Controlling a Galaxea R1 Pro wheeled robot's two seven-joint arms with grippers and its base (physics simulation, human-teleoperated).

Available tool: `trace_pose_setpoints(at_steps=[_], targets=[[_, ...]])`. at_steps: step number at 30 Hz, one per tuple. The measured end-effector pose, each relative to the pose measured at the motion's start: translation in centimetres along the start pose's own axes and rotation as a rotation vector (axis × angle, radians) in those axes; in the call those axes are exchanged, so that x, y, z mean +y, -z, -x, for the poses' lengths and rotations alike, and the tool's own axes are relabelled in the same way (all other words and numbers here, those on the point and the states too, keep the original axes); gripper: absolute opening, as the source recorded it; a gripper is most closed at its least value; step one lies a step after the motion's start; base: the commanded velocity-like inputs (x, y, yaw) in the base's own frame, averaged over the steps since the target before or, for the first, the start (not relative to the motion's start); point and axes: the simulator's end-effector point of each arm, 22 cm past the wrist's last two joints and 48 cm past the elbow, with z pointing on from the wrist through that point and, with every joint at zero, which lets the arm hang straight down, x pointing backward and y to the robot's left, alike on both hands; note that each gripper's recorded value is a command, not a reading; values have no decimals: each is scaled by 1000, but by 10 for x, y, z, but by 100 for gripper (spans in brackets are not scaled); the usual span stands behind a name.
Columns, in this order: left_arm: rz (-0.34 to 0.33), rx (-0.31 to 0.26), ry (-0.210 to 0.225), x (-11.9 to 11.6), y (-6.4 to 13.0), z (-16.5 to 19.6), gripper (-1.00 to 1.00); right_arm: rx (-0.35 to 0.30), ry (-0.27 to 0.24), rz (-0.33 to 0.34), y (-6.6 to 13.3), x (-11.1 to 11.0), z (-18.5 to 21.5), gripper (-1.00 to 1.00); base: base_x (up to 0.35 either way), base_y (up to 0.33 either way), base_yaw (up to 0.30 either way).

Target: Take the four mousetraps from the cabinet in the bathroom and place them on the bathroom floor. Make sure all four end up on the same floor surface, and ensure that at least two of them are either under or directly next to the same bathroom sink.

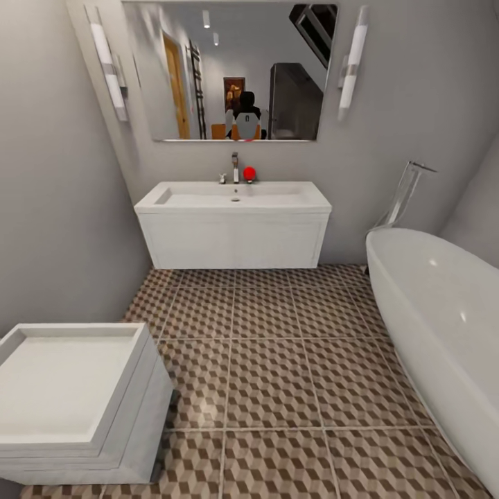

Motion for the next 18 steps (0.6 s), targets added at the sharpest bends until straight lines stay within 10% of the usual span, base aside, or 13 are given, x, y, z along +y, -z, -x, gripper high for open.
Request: trace_pose_setpoints(at_steps=[18], targets=[[0,0,0,0,0,0,-100,8,3,-14,0,-11,-6,-100,336,0,0]])
